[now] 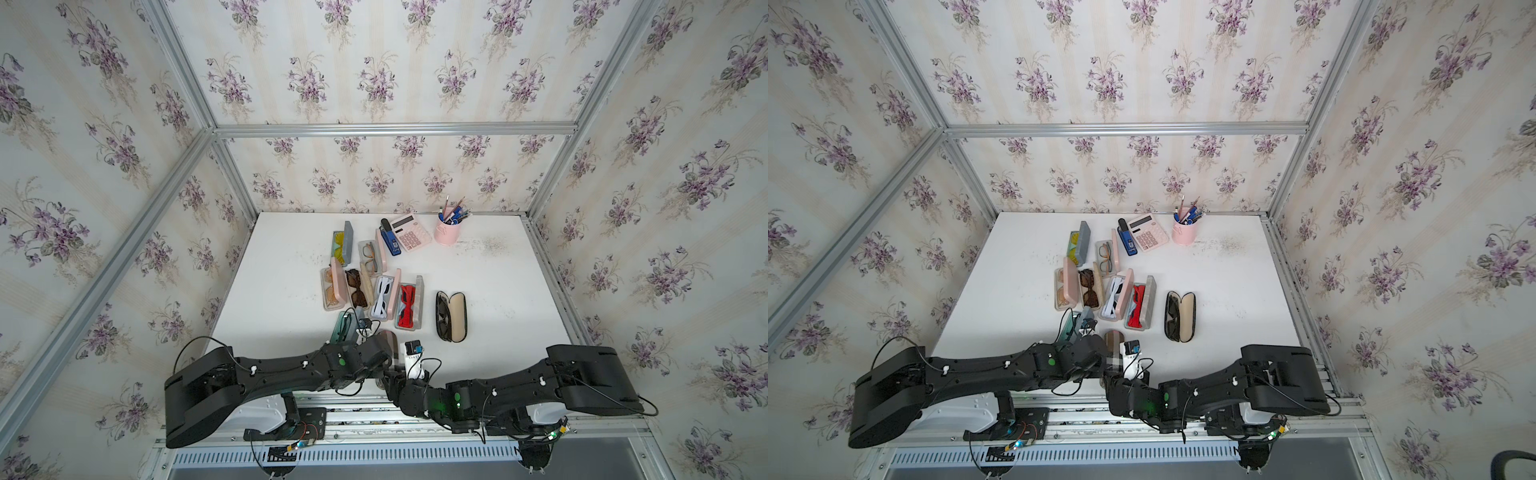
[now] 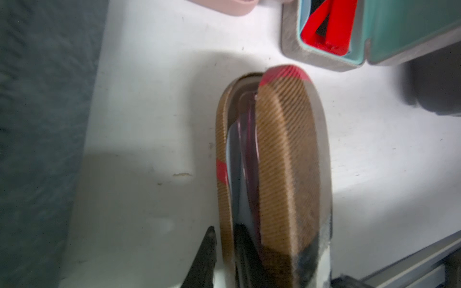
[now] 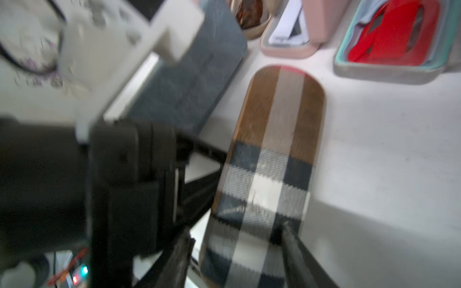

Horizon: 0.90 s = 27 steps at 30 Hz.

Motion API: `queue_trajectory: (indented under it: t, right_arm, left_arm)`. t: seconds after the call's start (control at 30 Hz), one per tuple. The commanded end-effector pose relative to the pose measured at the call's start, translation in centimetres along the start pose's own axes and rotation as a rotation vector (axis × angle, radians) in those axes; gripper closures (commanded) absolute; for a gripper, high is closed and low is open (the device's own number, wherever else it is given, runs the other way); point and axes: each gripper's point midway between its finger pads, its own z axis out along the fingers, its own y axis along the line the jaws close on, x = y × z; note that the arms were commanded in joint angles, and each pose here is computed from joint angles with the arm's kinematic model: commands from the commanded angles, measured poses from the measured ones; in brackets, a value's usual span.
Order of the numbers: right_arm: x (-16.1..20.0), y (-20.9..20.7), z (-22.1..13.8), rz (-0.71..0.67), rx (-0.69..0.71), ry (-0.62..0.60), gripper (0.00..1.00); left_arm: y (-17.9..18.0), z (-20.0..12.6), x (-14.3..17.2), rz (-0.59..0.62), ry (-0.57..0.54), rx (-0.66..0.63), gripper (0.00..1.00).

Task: Close the glasses case
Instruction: Close the glasses case at the center of the board.

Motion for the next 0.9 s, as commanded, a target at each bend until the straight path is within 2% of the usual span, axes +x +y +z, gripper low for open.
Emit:
queue_trajectory:
  t: [0.0, 0.43, 0.87]
  right_arm:
    - [3.5, 1.6, -0.9, 0.019, -0.104, 0.205, 0.32]
    - [2.6, 0.6, -1.1, 0.048, -0.104, 0.167, 0.22]
    - [1.0, -1.2, -0.9, 0.101, -0.085, 0.162, 0.22]
  left_arm:
    - [-5.4, -0.8, -2.2, -0.039, -0.064, 0.218, 0.81]
    - [-6.0, -0.8, -2.3, -0.034, -0.071, 0.245, 0.78]
    - [-5.1, -0.3, -1.6, -0.051, -0.062, 0.238, 0.78]
